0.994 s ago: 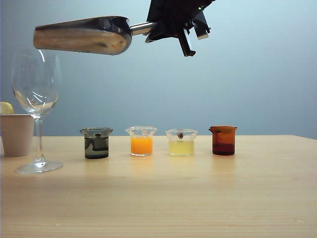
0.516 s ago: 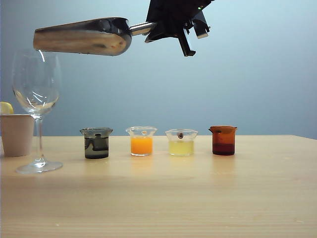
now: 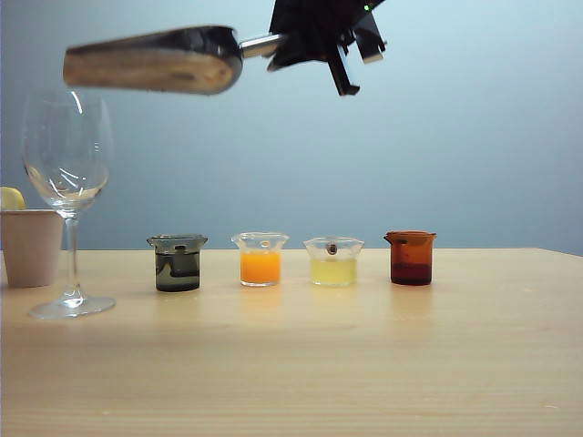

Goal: Pick up the ice scoop on the desk filled with ice cubes, pour the ice into the goblet, and finally put the scoop back on the table.

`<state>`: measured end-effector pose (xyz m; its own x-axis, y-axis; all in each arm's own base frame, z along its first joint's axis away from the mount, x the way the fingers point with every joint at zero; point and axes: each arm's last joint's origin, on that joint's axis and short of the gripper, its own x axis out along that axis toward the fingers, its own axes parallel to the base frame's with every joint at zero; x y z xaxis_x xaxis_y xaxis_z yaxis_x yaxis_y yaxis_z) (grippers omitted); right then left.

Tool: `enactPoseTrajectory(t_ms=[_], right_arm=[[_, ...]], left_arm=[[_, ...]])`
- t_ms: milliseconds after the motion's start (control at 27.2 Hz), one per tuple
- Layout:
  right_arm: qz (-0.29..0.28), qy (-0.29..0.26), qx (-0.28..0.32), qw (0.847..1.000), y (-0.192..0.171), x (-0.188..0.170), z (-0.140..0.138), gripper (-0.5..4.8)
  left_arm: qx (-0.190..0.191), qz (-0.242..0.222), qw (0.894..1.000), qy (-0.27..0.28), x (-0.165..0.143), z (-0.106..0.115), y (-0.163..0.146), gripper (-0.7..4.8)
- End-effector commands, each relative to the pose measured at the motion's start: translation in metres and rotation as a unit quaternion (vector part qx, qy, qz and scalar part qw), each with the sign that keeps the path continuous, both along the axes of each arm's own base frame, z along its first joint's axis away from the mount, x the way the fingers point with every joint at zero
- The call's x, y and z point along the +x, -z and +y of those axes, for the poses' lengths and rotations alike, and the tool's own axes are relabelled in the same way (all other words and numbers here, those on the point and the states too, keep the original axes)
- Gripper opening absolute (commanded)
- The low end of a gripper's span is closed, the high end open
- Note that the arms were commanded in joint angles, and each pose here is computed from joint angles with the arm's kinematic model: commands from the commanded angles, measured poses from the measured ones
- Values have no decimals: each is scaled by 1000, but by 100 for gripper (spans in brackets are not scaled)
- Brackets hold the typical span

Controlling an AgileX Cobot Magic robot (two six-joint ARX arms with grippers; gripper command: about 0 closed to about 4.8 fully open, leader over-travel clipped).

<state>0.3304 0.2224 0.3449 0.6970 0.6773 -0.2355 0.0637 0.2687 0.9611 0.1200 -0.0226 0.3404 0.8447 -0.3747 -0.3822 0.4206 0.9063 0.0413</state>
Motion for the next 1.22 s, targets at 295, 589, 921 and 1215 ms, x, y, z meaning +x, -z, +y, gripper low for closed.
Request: enactPoseTrajectory(t_ms=[295, 589, 921, 1215], right_arm=[[-22, 4, 2, 1000, -9, -3, 1, -5], [-49, 9, -15, 999, -18, -6, 6, -5], [-47, 11, -19, 999, -20, -6, 5, -5], [-48, 10, -20, 999, -20, -6, 5, -5]], left_arm=[[-3, -6, 1000, 0, -1, 0, -2, -5], [-3, -6, 1000, 0, -1, 0, -2, -5], [-3, -6, 1000, 0, -1, 0, -2, -5], [-2, -5, 1000, 0, -1, 0, -2, -5]])
